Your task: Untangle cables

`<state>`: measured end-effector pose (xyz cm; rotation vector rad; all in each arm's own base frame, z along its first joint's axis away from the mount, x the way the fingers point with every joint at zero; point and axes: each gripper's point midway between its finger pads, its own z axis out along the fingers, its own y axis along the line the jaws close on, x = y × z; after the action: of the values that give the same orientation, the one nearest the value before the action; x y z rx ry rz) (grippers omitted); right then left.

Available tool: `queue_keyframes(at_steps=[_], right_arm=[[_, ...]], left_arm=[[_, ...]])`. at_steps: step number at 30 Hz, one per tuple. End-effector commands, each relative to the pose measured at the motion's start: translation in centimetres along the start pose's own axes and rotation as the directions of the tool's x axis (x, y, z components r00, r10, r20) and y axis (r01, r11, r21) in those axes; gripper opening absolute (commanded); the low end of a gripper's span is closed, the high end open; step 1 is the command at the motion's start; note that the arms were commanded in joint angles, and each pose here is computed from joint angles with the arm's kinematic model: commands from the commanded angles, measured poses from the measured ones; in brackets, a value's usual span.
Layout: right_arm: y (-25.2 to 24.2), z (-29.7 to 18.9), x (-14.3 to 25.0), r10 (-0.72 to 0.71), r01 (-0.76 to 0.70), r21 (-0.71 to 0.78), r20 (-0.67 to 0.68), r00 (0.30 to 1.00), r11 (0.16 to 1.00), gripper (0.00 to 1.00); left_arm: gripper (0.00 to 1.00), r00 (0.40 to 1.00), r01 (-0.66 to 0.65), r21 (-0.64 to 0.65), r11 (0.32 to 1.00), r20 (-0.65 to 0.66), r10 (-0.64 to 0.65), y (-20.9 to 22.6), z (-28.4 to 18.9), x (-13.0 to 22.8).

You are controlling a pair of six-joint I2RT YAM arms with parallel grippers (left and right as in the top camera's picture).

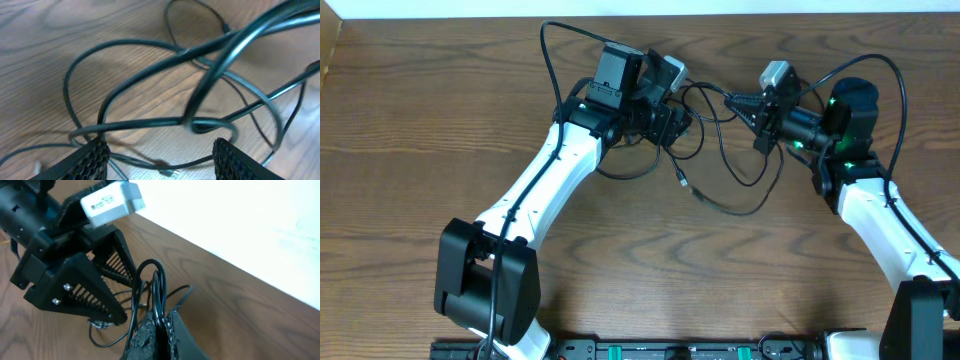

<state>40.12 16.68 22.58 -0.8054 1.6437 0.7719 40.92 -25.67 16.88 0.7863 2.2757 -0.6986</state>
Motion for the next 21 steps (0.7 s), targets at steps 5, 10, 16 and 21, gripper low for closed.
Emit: queue_keyframes(at_steps=[5, 10, 16, 21], right_arm=[[0.3, -0.5, -0.4, 0.033, -0.033, -0.020, 0.004, 0.999, 0.999, 0.01], [0.4, -0.5, -0.4, 0.039, -0.039, -0.026, 0.002, 0.999, 0.999, 0.01], [1.5, -0.6, -0.5, 0.043, -0.043, -0.086, 0.008, 0.999, 0.995, 0.01], [2.5, -0.7, -0.7, 0.060, -0.057, -0.149, 0.014, 0.998, 0.987, 0.01]], left_arm=[[0.67, 1.000, -0.003, 0.136, 0.991, 0.022, 0.000, -2.1, 0.2, -0.6], [0.57, 0.999, -0.010, 0.177, 0.984, 0.052, 0.001, -2.8, 0.0, -1.3], [0.40, 0.996, -0.015, 0.175, 0.984, 0.087, 0.000, -2.7, 0.0, -2.2], [0.40, 0.995, -0.026, 0.177, 0.984, 0.097, 0.009, -2.9, 0.1, -2.4]])
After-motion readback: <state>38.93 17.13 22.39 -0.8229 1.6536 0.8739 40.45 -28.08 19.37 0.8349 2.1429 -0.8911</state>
